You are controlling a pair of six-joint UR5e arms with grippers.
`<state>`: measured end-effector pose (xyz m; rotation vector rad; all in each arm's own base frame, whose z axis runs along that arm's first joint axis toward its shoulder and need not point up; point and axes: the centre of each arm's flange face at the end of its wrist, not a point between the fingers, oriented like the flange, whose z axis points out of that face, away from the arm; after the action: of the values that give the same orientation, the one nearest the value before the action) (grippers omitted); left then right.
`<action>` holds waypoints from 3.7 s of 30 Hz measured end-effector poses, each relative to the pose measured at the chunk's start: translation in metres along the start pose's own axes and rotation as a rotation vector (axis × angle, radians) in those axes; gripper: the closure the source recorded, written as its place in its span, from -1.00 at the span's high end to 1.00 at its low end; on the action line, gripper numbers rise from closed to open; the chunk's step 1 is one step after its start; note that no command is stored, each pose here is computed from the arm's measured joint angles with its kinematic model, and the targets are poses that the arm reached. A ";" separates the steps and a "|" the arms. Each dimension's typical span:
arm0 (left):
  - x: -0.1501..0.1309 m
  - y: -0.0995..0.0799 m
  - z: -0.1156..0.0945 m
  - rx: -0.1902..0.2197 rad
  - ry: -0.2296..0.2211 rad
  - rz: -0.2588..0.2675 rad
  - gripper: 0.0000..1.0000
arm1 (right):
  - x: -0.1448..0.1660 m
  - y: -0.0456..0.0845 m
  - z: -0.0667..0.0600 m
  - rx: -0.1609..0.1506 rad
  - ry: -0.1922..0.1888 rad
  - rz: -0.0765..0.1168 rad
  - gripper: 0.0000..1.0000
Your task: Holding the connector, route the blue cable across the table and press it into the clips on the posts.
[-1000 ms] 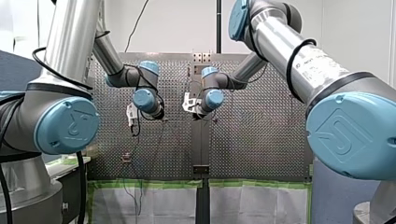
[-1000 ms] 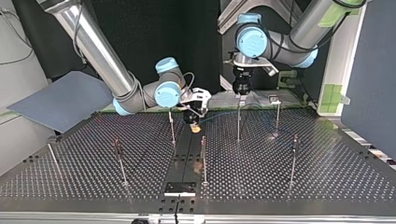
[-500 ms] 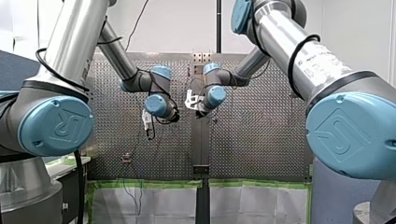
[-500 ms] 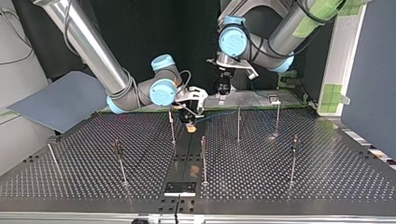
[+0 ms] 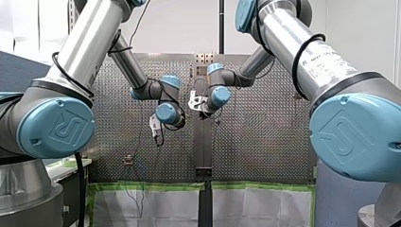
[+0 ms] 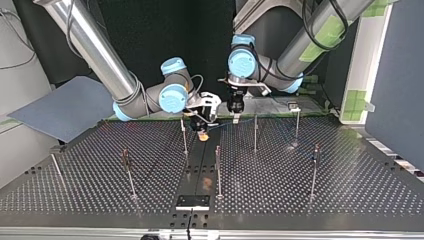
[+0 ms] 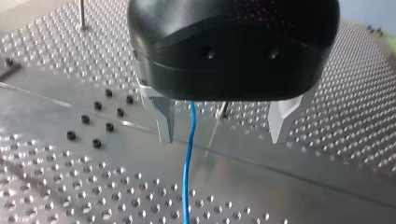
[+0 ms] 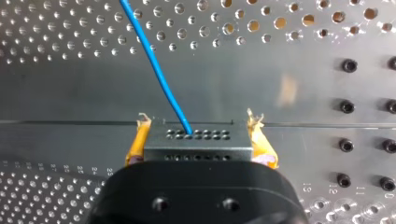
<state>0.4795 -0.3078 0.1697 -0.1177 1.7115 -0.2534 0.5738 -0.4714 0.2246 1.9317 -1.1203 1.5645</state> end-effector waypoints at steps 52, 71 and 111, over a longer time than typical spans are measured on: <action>-0.012 -0.009 0.043 -0.075 -0.033 -0.011 -1.00 | 0.044 0.000 -0.017 0.002 0.060 0.005 -1.00; -0.085 -0.022 0.007 -0.089 -0.048 0.003 -1.00 | 0.121 -0.002 -0.079 -0.001 0.126 0.006 -1.00; -0.243 -0.049 -0.040 0.032 -0.258 -0.059 -1.00 | 0.205 -0.019 -0.153 0.060 0.244 0.003 -1.00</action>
<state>0.4752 -0.2973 0.4206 -0.1700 1.4483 -0.2956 0.5042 -0.4141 0.4644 1.7177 -0.9841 1.7978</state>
